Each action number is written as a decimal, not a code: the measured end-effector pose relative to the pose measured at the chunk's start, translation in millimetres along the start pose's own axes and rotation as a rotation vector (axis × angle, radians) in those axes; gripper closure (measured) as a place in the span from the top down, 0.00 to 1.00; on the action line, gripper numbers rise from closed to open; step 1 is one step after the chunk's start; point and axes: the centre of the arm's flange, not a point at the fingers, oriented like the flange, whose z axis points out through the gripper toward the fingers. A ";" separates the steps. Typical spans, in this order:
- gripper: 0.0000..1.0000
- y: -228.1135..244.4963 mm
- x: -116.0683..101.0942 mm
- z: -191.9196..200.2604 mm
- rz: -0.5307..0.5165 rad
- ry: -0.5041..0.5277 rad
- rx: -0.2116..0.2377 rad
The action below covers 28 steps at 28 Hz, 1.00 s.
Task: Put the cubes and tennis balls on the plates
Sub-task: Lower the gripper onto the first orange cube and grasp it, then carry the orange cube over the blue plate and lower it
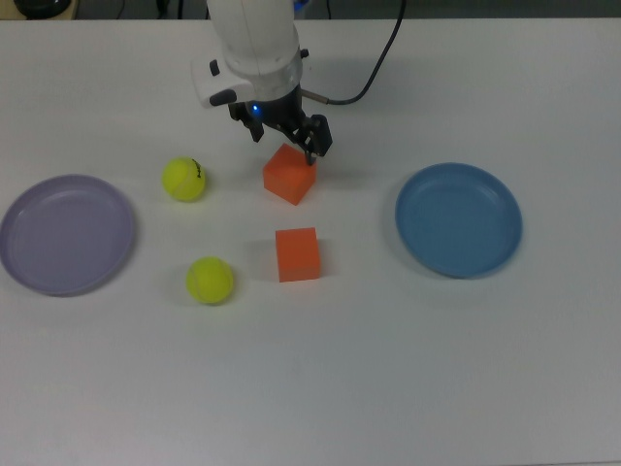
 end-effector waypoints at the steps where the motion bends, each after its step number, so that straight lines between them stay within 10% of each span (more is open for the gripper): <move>1: 1.00 0.8 0.3 6.0 0.004 -0.007 -0.003; 28: 0.99 2.3 -1.4 78.1 -0.033 -0.027 -0.083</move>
